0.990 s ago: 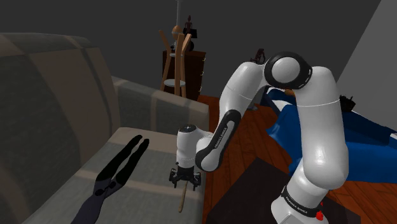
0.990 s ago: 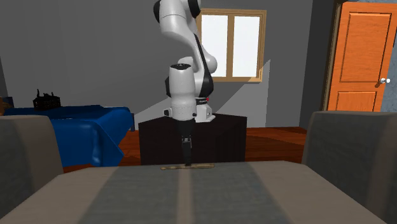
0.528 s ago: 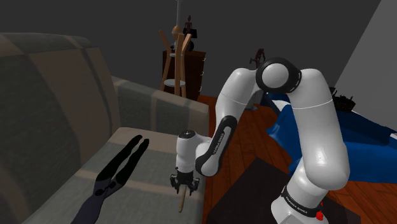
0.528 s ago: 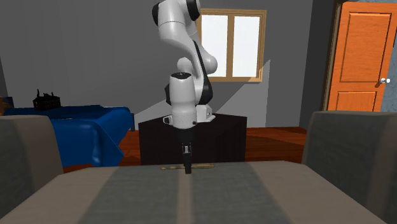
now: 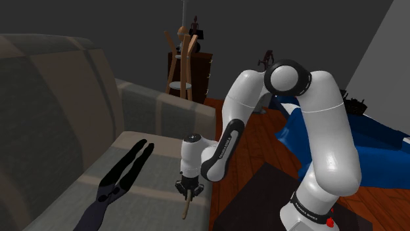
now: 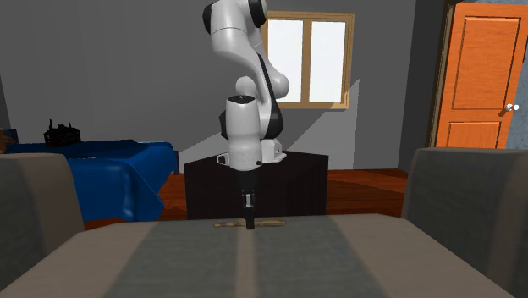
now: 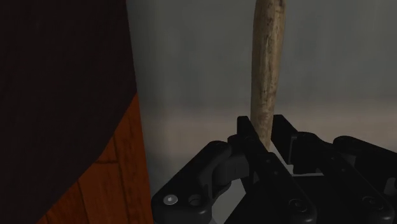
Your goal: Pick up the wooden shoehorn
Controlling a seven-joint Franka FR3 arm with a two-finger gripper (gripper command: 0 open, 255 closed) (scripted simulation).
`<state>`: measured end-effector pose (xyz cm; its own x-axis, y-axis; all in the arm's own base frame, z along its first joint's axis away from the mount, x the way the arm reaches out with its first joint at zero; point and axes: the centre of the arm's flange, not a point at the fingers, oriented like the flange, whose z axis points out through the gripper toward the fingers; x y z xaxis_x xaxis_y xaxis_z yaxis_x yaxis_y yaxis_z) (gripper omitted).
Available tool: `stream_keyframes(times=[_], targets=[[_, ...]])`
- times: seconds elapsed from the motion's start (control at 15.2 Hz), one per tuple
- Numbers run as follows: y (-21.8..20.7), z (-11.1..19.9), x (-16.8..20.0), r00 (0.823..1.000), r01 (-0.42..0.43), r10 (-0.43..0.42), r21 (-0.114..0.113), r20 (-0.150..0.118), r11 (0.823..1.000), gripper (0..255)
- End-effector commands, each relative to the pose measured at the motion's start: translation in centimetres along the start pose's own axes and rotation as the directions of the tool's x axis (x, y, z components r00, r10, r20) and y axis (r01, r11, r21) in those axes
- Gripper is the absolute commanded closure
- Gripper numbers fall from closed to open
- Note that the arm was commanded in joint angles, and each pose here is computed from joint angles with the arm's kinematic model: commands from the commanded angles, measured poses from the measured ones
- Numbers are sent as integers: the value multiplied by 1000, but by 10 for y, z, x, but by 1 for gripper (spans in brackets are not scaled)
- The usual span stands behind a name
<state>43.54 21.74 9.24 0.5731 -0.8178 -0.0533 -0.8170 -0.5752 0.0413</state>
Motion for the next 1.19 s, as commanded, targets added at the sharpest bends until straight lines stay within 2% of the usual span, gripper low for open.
stream_keyframes(times=[0.0,0.99,1.12], targets=[[5,4,1,1000,-3,3,-14,5,1000,255],[9,-75,-3,1000,-3,3,-14,5,1000,255],[9,-76,-3,1000,-3,3,-14,5,1000,255]])
